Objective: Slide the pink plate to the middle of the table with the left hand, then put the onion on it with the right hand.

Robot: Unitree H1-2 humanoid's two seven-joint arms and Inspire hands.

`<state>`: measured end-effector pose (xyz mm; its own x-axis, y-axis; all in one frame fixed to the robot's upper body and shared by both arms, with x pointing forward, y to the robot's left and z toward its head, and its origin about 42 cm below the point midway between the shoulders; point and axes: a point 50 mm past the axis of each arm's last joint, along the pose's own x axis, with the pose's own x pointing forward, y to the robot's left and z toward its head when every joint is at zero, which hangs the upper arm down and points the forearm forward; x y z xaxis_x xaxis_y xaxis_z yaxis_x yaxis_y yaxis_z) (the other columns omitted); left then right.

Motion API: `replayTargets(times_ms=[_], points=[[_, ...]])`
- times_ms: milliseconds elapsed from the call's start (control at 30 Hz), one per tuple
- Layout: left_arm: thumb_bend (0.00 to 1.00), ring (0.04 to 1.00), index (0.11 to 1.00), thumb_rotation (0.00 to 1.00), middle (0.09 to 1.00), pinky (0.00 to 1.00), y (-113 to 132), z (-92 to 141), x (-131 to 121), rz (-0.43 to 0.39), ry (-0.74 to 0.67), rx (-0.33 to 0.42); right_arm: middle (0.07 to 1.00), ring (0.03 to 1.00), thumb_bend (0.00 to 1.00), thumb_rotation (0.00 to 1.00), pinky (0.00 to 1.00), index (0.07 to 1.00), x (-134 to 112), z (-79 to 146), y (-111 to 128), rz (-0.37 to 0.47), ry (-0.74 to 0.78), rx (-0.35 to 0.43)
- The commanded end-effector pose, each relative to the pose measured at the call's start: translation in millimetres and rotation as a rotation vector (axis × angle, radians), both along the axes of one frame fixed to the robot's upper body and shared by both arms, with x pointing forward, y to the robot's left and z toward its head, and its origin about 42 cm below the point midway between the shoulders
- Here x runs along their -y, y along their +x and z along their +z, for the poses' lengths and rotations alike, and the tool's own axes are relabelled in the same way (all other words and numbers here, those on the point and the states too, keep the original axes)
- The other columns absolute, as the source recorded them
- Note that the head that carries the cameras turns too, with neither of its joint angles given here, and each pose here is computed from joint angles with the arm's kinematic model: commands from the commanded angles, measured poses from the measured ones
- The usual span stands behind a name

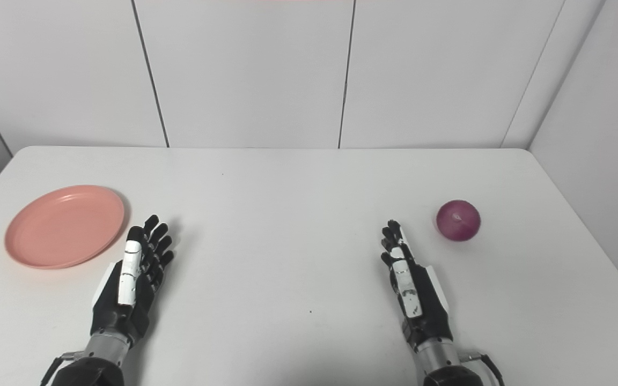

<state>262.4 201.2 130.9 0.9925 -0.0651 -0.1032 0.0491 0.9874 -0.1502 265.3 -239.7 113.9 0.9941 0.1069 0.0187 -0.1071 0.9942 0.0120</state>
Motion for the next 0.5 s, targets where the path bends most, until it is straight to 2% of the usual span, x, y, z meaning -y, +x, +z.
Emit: replayTargets(times_ms=[0, 467], points=[[0.7, 1.0, 1.0, 0.98, 1.0, 1.0, -6.8, 2.9, -11.0, 0.003, 0.027, 0.035, 0.984, 0.992, 0.88, 1.0, 1.0, 0.997, -2.6, 6.8, 8.3, 0.006, 0.01, 0.02], [0.69, 1.0, 1.0, 0.99, 1.0, 1.0, -6.1, 2.8, -12.9, 0.001, 0.035, 0.034, 0.981, 0.984, 0.89, 1.0, 1.0, 0.996, -4.0, 8.0, 8.7, 0.015, 0.007, 0.026]])
